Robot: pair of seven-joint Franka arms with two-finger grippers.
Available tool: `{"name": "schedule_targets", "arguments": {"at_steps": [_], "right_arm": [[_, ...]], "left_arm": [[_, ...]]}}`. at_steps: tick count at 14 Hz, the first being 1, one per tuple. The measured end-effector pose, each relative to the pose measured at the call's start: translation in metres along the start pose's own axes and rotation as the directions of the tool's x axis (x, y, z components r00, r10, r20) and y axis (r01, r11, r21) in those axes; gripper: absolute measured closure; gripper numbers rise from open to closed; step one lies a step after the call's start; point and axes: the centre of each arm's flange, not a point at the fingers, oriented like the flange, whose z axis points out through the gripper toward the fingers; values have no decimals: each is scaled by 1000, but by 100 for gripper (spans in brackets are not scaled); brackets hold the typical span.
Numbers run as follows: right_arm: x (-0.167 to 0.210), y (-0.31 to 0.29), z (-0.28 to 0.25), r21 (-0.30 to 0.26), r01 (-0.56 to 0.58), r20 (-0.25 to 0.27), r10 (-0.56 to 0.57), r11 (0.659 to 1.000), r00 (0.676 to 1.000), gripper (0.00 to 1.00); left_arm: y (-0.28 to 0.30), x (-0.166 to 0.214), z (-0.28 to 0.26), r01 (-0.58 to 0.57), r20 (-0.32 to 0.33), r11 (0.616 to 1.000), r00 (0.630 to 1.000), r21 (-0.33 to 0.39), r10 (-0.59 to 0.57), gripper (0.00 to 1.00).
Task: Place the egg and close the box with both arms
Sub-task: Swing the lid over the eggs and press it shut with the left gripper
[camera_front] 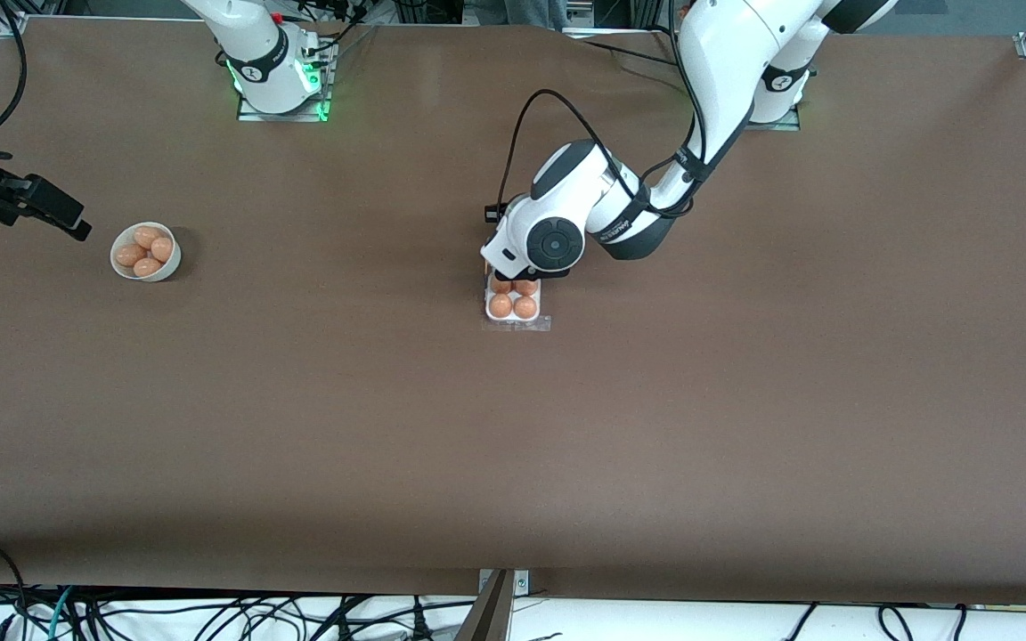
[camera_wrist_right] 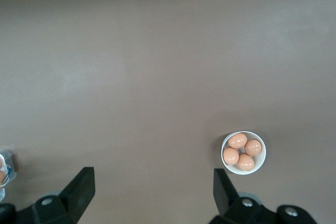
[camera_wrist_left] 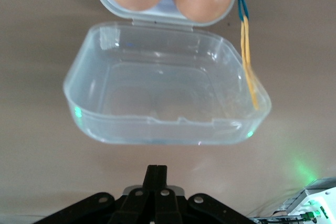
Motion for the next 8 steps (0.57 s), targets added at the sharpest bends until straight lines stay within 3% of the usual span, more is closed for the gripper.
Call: {"name": "schedule_targets", "arguments": {"at_steps": [8], "right_arm": [[1, -1, 3, 0, 2, 6, -2, 1000, 1000, 0]], "left_arm": [[-1, 22, -29, 22, -67, 998, 997, -52, -25, 99]]}}
